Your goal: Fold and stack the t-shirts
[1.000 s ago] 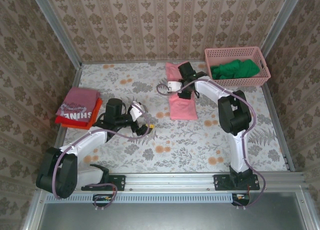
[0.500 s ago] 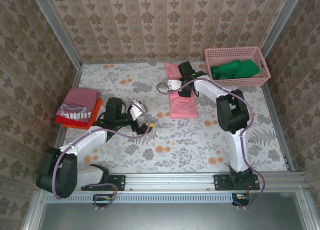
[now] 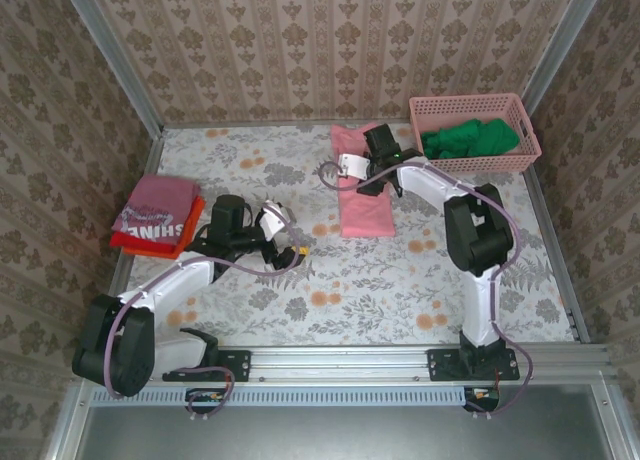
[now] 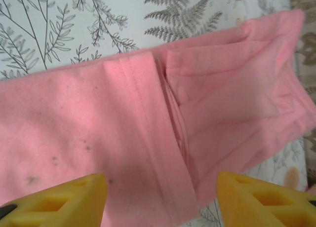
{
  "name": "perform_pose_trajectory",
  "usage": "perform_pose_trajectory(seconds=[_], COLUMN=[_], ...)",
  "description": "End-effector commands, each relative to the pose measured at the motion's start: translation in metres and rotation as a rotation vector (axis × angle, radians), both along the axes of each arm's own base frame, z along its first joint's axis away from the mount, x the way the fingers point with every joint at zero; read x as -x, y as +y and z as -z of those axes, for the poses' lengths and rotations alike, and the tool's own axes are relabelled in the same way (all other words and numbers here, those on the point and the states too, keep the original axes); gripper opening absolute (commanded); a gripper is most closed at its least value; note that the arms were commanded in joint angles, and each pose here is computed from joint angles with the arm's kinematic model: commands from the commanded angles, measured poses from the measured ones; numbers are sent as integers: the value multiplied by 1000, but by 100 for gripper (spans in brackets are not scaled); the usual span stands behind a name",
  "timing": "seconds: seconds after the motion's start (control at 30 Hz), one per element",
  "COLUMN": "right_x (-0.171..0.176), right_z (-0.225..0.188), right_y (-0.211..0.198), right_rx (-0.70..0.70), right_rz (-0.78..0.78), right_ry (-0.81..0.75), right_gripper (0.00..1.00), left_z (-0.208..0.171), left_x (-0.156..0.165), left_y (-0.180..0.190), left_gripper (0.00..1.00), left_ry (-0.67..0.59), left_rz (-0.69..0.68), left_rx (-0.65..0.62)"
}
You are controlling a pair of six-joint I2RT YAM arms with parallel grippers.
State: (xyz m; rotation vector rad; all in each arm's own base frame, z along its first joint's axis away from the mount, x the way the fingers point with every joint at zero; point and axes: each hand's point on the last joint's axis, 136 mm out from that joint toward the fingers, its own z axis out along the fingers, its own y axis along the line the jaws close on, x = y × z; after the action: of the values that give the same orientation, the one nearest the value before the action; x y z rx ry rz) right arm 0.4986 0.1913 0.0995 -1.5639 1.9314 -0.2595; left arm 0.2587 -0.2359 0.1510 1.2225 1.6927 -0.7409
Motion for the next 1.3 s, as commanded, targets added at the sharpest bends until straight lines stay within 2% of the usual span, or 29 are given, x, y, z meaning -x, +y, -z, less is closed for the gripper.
perform_pose_trajectory(seconds=[0.0,0.13,0.27,0.33,0.43,0.67,0.83,0.87,0.9,0.97,1.03,1.13,1.2,1.27], right_x=[15,74,131,146,148,124,115,116,118,125,135,155,169,182], right_z=[-35,-28,1,15,30,65,85,88,89,89,87,79,70,62], right_y=[5,17,18,18,20,18,10,11,11,13,14,15,16,18], right_rx=[-131,-182,-113,-76,-48,44,109,111,116,116,110,90,65,43], right_rz=[5,-98,-190,-218,-211,-178,-153,-154,-154,-162,-172,-179,-176,-173], right_ry=[-77,-7,99,124,140,132,122,122,128,145,170,219,242,258], right_gripper=[61,62,62,62,62,57,45,41,33,14,3,0,0,0], left_z=[-15,-13,-14,-14,-15,-17,-15,-16,-16,-16,-18,-23,-25,-18], left_x=[-15,-24,-26,-27,-28,-25,-23,-24,-25,-35,-46,-70,-91,-107], left_y=[-3,-2,0,1,2,3,7,8,9,14,18,26,34,37], left_gripper=[100,100,100,100,100,100,100,100,100,100,100,100,100,100], left_ry=[-24,-17,-28,-31,-33,-22,-29,-27,-22,-14,3,59,190,362], left_rz=[-55,-81,-80,-81,-75,-80,-100,-111,-122,-183,-248,-407,-570,-697], left_rx=[28,28,32,33,42,51,45,44,46,42,60,129,218,252])
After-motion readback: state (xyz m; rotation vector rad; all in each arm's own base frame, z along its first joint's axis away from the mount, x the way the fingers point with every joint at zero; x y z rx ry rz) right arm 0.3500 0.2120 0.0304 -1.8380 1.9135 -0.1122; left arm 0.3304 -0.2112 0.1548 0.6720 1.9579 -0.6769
